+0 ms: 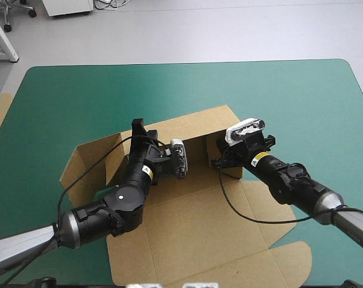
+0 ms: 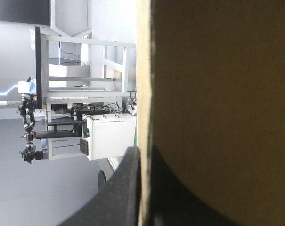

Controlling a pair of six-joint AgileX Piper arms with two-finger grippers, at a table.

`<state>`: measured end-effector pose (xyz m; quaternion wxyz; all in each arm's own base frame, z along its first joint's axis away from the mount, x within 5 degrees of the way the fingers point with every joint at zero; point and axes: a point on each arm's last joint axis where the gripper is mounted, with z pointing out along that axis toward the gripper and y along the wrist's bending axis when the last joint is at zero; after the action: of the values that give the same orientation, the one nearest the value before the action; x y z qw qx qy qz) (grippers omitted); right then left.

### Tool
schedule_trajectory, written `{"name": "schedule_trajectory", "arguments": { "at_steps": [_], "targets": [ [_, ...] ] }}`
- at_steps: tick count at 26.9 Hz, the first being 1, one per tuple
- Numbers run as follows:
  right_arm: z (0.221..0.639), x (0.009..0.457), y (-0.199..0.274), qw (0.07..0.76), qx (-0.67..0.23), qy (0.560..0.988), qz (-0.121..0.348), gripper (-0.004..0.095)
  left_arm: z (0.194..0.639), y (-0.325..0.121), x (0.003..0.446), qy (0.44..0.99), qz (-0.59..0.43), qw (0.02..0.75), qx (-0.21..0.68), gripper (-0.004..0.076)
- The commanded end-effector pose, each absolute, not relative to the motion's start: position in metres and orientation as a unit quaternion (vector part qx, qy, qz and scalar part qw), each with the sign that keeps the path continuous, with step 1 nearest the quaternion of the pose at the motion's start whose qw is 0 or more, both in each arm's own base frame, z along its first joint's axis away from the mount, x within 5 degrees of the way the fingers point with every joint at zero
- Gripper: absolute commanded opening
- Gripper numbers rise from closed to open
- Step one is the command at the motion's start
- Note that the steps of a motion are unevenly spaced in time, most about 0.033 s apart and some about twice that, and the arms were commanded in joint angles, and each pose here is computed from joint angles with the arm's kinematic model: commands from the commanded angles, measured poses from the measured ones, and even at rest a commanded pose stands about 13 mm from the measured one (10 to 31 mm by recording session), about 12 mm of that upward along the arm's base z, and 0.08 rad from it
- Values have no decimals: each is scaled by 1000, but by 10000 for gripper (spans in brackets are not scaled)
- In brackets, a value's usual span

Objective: Fold the box

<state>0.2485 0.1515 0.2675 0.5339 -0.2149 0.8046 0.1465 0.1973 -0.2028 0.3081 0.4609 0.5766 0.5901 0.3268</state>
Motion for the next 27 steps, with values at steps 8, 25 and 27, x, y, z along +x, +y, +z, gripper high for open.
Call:
{"name": "schedule_trajectory", "arguments": {
  "at_steps": [8,25,27],
  "targets": [
    [288,245,159,576,-231,769,153,-3,329,-200,197,577,341,498,550,-10],
    [289,245,159,581,-226,767,155,-3,334,-202,182,592,320,501,544,155],
    [288,246,159,579,-226,768,154,-3,337,-201,177,591,322,504,541,193]
  ]
}}
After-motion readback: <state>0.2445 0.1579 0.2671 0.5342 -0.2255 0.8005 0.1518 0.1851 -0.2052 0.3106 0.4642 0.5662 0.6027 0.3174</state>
